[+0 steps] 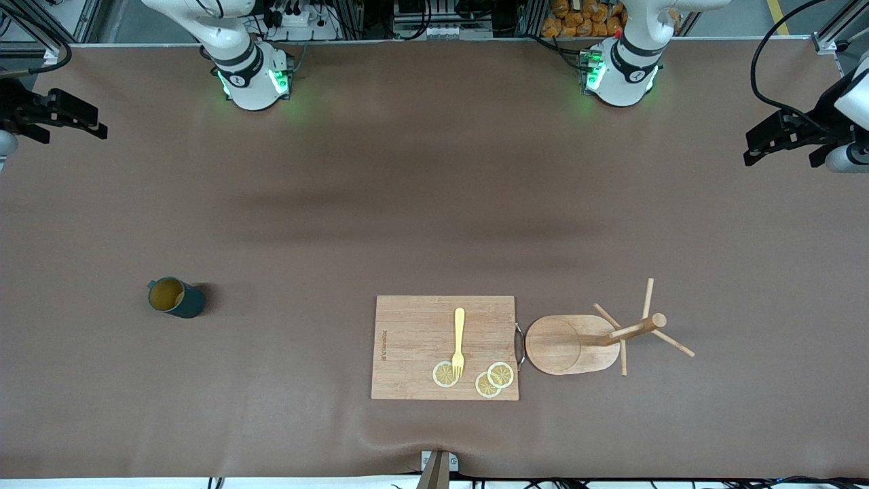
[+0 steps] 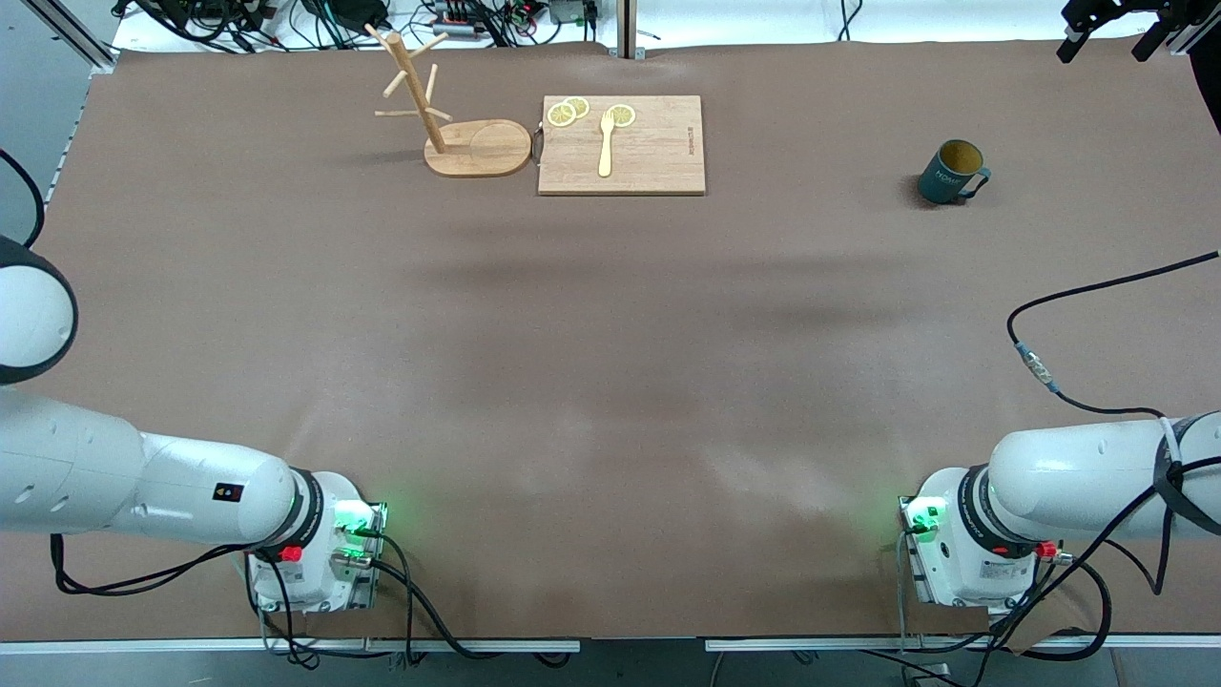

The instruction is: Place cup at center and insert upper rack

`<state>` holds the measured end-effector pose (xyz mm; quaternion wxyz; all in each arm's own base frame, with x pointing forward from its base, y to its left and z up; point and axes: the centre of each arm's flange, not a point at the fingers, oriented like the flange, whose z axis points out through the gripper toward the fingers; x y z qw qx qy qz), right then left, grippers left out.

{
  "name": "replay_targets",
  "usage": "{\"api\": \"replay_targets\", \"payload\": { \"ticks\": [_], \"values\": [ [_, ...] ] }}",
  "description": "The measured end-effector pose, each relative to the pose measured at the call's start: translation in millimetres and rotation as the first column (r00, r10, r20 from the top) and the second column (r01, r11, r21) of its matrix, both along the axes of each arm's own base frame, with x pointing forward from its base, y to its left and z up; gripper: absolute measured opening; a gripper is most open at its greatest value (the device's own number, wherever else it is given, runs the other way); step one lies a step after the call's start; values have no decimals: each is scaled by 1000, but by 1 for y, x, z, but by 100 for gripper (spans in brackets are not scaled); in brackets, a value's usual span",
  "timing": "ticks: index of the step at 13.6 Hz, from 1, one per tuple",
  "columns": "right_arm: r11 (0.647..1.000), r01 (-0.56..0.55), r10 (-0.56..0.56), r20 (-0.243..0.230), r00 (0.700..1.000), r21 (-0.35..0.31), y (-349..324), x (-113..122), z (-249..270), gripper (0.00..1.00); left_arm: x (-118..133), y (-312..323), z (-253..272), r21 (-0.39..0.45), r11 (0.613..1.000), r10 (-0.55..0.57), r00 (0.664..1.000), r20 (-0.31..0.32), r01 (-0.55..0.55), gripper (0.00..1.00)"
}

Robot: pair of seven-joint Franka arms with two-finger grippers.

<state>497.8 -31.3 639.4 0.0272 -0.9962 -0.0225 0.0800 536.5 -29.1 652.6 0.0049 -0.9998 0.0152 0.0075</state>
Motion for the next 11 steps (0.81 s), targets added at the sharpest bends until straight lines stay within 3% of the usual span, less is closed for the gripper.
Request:
{"api": "replay_targets", "payload": {
  "ticks": [9,11],
  "values": [
    [1000,1,-1,4,1000,-1,0,-1,4,100,0,4,5,-1,1000,8,1000,9,-8,100],
    [1000,3,-2,32,999,-3,0,4,4,100,0,6,5,-1,1000,11,1000,8,-11,100]
  ]
}}
